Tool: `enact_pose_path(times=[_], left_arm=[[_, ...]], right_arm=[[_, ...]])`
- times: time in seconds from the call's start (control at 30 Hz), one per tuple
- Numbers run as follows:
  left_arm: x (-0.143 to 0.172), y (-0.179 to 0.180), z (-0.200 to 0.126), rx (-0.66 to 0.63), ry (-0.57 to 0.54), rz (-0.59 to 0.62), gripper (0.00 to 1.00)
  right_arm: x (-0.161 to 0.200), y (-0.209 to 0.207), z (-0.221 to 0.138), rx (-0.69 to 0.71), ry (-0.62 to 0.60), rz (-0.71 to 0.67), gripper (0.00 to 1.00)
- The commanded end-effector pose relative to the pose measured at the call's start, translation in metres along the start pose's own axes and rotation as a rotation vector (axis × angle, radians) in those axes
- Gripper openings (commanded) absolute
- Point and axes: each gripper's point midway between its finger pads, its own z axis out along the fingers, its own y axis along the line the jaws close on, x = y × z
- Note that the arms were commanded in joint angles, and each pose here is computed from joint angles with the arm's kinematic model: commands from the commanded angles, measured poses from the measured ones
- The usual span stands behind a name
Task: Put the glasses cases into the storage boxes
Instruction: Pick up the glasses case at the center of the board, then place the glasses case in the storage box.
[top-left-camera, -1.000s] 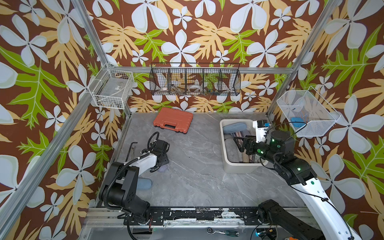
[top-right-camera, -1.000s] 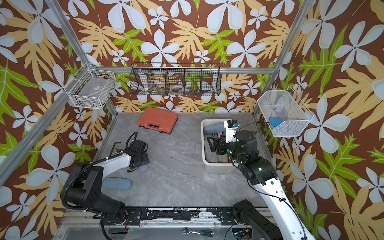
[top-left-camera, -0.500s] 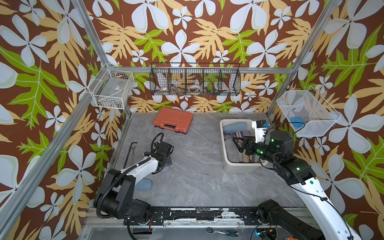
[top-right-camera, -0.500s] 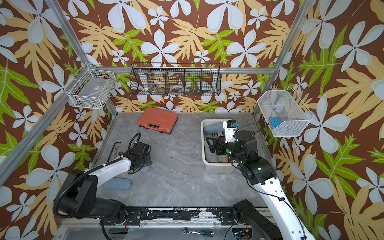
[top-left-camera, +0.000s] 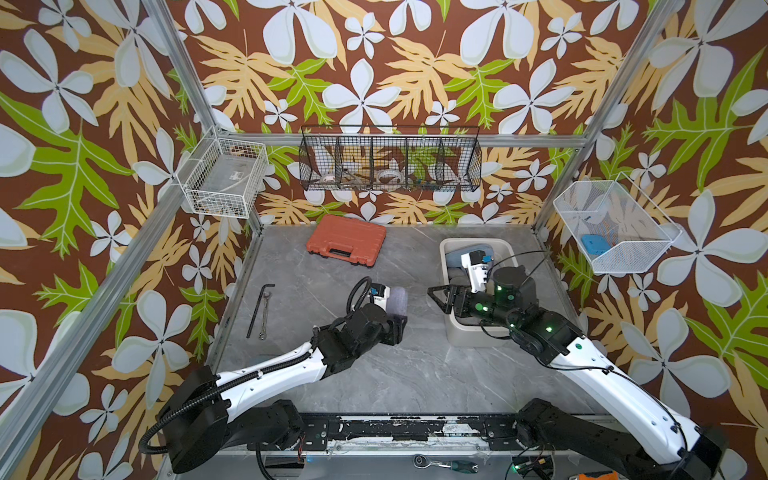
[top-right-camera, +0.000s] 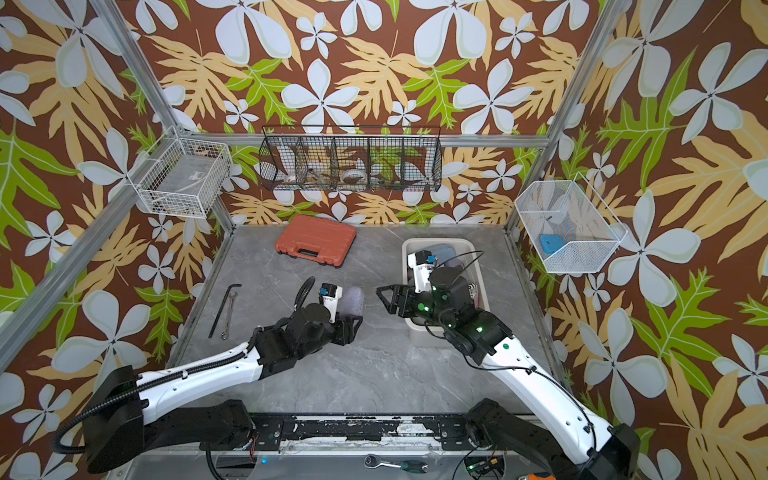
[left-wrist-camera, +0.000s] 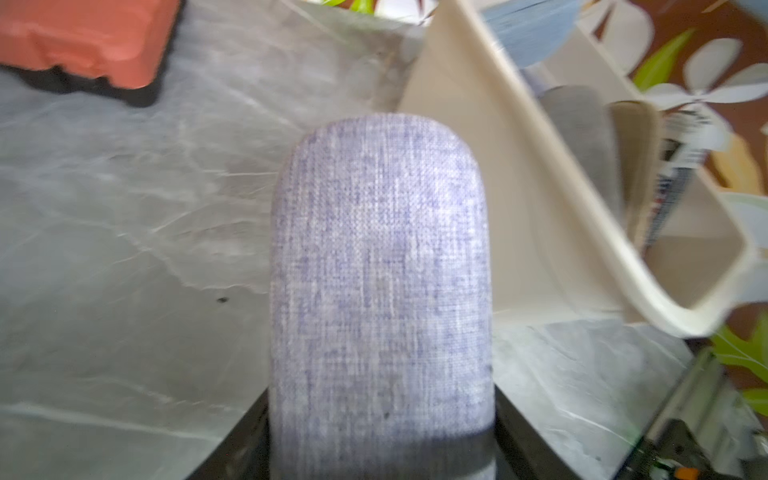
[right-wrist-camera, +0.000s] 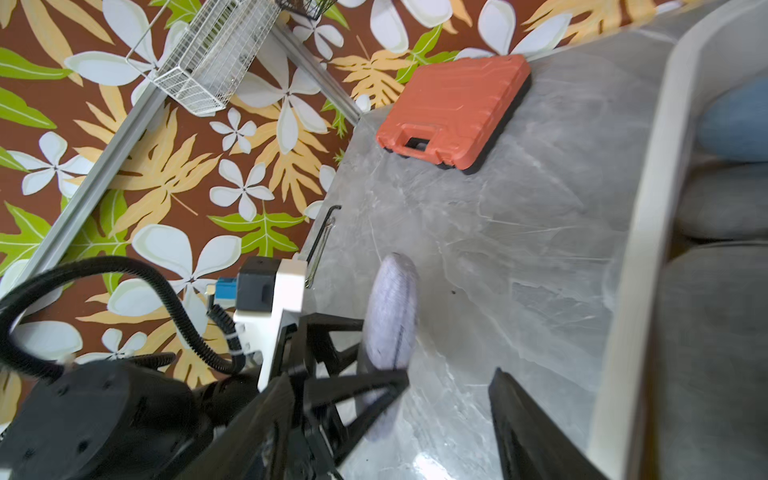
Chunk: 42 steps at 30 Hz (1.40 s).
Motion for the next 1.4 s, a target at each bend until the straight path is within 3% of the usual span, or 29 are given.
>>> enact_pose_path(times=[0.0, 0.27, 0.47, 0.73, 0.83, 0.9, 0.97, 1.2, 1.37], left_arm=[[-0.031, -0.033, -0.006, 0.081, -0.134, -0.014, 0.60], [-0.032, -0.059, -0.013, 0.172, -0.124, -0.010, 0.60], [-0.031, -0.062, -0.014, 0.193, -0.120, -0.016, 0.60], [-0.029, -0.066, -0.012, 0.215, -0.112, -0.022, 0.63], [-0.029, -0.067, -0.011, 0.215, -0.110, -0.019, 0.69], [-0.030, -0.067, -0.012, 0.215, -0.114, -0.018, 0.81], [-0.030, -0.068, -0.015, 0.225, -0.116, -0.013, 1.00], [-0.039, -0.053, -0.047, 0.232, -0.190, -0.057, 1.00], [-0.043, -0.023, -0.077, 0.189, -0.289, -0.121, 1.00]], right_arm=[[-0.014, 0.010, 0.008, -0.001, -0.080, 0.039, 0.74], [-0.003, 0.000, 0.023, 0.017, -0.069, 0.066, 0.72], [0.008, 0.002, 0.043, -0.019, -0.011, 0.079, 0.59], [0.017, 0.008, 0.052, -0.061, 0.045, 0.085, 0.36], [0.013, 0.010, 0.049, -0.065, 0.030, 0.080, 0.27], [0.010, 0.013, 0.047, -0.071, 0.018, 0.077, 0.26], [0.004, 0.012, 0.045, -0.057, -0.004, 0.070, 0.26], [-0.056, 0.000, 0.022, 0.089, -0.190, 0.015, 0.24], [-0.125, -0.057, -0.022, 0.211, -0.416, 0.109, 0.23]])
